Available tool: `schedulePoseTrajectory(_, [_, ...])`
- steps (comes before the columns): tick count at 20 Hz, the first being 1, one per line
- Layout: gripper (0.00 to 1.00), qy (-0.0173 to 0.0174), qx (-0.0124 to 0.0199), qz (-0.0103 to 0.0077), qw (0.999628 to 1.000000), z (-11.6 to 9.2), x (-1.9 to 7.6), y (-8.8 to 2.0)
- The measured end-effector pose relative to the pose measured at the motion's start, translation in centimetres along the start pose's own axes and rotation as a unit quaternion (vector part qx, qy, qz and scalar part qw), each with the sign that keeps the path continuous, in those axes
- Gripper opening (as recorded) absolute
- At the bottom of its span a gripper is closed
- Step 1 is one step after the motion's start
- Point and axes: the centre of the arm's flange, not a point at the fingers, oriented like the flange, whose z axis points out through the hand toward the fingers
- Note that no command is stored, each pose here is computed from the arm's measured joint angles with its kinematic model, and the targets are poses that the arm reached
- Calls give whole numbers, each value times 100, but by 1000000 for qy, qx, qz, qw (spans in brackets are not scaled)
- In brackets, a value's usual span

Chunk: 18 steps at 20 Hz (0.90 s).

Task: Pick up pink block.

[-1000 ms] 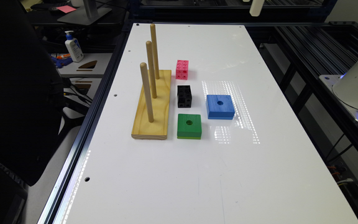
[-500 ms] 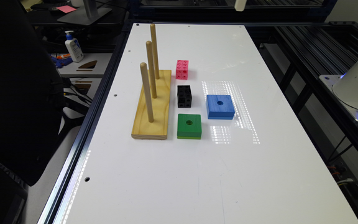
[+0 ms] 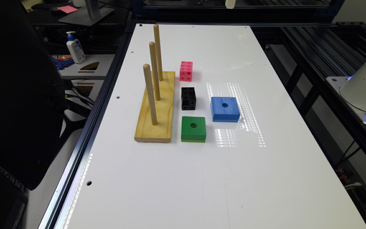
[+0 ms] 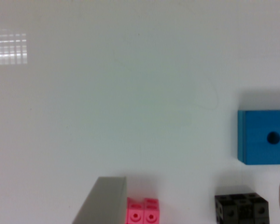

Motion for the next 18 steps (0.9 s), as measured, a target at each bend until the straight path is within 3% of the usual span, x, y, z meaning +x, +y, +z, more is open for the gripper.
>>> schedulePoseTrajectory(4, [100,179,-585,-197,1000000,21,244,31])
schedulePoseTrajectory(9, [100,-289,-1224,-200,999999,59,455,3])
schedulePoseTrajectory(15, [100,-1262,-1849,-16,999997,83,514,-23])
schedulePoseTrajectory(18, [100,-4117,-3596,-832,999985,118,512,-32])
